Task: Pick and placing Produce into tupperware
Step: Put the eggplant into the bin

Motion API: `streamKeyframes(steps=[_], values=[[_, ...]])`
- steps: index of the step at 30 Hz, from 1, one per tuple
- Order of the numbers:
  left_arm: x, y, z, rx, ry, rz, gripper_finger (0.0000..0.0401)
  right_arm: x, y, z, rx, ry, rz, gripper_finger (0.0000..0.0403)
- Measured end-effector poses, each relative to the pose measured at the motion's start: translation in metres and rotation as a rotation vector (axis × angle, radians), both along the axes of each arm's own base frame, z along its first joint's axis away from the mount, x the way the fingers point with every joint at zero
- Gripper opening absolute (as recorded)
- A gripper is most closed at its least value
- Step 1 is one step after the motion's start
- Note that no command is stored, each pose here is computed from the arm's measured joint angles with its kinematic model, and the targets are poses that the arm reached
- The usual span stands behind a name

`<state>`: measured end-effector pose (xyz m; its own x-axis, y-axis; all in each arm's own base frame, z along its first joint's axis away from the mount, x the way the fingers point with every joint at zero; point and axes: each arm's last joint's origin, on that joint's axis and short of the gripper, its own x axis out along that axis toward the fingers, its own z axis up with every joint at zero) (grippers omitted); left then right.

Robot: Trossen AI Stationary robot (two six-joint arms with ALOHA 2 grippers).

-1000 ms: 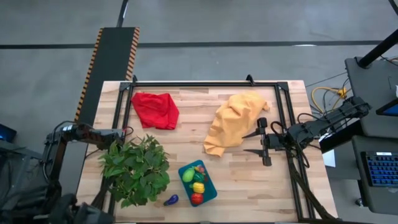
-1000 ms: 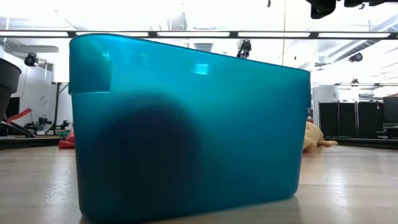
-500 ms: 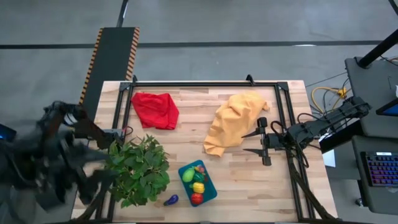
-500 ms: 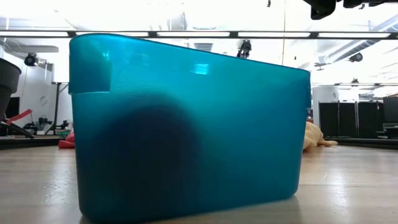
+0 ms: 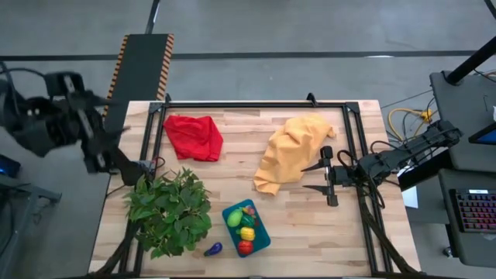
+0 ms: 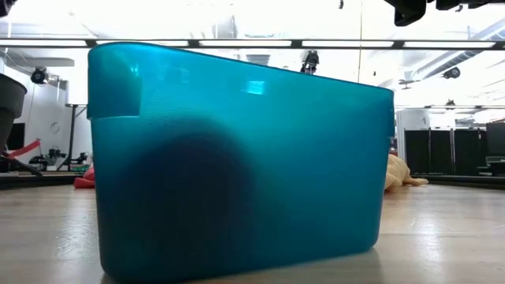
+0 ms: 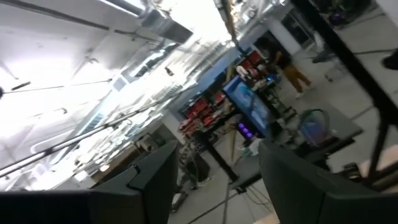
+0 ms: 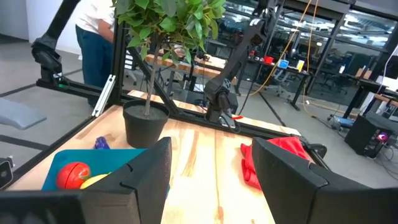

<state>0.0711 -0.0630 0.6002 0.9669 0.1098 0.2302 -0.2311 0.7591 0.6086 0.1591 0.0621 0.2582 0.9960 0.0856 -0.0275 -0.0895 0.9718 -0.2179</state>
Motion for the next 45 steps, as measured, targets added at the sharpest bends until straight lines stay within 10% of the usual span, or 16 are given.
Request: streamKeyframes(steps=[6, 15, 34, 45], values=[[-0.005, 0.022, -0.009, -0.016, -0.027, 0.061, 0.0205, 0.000, 0.000, 0.000, -0.004, 0.000, 0.000, 0.0215], [-0.022, 0.038, -0.046, -0.083, 0.003, -0.156, 0.0205, 0.000, 0.000, 0.000, -0.007, -0.001, 0.000, 0.0215], [-0.040, 0.059, -0.170, -0.240, 0.112, -0.210, 0.0205, 0.000, 0.000, 0.000, -0.007, -0.001, -0.001, 0.0215], [-0.070, 0.083, -0.212, -0.515, 0.176, -0.566, 0.0205, 0.000, 0.000, 0.000, 0.000, 0.000, -0.001, 0.0215]])
